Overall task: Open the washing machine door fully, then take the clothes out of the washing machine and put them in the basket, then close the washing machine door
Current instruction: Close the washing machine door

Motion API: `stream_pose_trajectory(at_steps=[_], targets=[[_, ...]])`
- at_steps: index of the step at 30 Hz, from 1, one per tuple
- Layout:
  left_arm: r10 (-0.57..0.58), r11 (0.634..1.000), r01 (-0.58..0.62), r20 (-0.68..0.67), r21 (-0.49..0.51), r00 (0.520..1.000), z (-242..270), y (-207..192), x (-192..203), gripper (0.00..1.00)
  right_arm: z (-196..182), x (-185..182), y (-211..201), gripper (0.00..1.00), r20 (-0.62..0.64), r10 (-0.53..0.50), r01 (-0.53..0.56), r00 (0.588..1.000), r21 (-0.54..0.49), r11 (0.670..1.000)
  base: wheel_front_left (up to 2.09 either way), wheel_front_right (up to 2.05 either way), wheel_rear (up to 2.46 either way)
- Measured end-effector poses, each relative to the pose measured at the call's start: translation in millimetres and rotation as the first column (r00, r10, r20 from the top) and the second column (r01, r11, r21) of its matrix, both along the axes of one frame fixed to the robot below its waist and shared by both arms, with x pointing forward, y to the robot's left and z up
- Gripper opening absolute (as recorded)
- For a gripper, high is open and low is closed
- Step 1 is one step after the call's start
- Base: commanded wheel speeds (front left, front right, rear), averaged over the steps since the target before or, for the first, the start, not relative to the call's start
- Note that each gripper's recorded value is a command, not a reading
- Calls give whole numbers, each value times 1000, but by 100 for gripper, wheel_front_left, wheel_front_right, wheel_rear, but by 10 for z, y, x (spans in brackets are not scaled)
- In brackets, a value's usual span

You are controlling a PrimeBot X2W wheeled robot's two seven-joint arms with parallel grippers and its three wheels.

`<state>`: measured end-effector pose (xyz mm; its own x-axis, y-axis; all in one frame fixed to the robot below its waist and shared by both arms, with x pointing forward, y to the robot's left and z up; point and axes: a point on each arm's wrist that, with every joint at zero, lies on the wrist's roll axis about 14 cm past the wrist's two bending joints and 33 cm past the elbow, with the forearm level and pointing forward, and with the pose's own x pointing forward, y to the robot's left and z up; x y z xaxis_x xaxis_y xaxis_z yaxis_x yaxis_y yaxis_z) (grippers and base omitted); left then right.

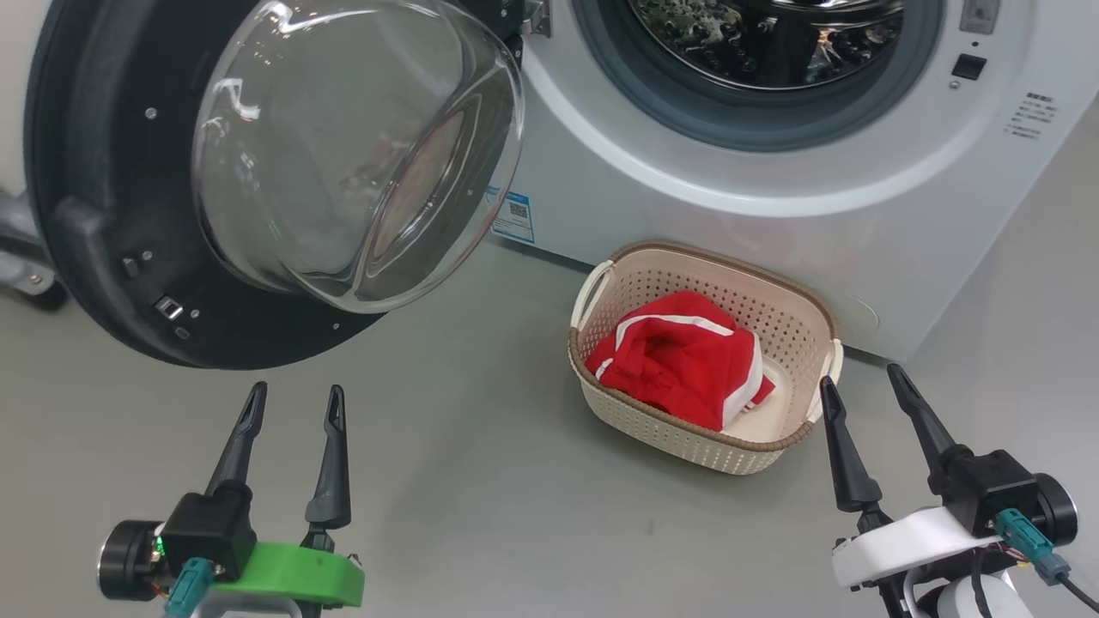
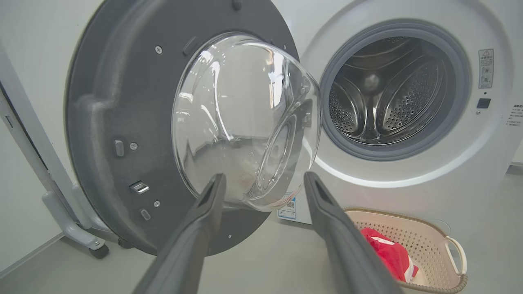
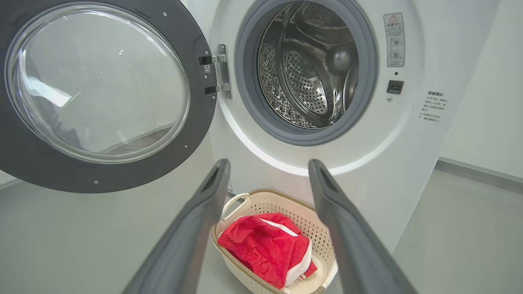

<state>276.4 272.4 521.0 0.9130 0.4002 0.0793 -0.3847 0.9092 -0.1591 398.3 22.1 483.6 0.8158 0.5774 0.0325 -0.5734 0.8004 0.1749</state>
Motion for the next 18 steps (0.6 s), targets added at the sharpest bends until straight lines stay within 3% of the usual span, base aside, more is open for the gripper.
stream_pose_trajectory(at_steps=[6, 15, 16, 17, 18], targets=[[76, 997, -76, 7, -5, 997, 18, 176, -168, 100, -3, -82, 221, 100, -6, 75, -75, 997, 1, 997, 0, 0, 0], [87, 996, -87, 4, -11, 996, -10, 181, -227, 100, 6, -110, 253, 100, -2, 87, -87, 996, -6, 996, 0, 0, 0], [87, 996, -87, 7, -10, 996, -5, 180, -229, 52, 4, -111, 252, 100, -3, 87, -87, 996, -7, 996, 0, 0, 0], [87, 996, -87, 7, -10, 996, -5, 179, -230, 10, 4, -112, 250, 100, -3, 87, -87, 996, -7, 996, 0, 0, 0], [87, 996, -87, 8, -11, 996, -6, 179, -231, 0, 4, -113, 249, 100, -3, 87, -87, 996, -8, 996, 0, 0, 0]])
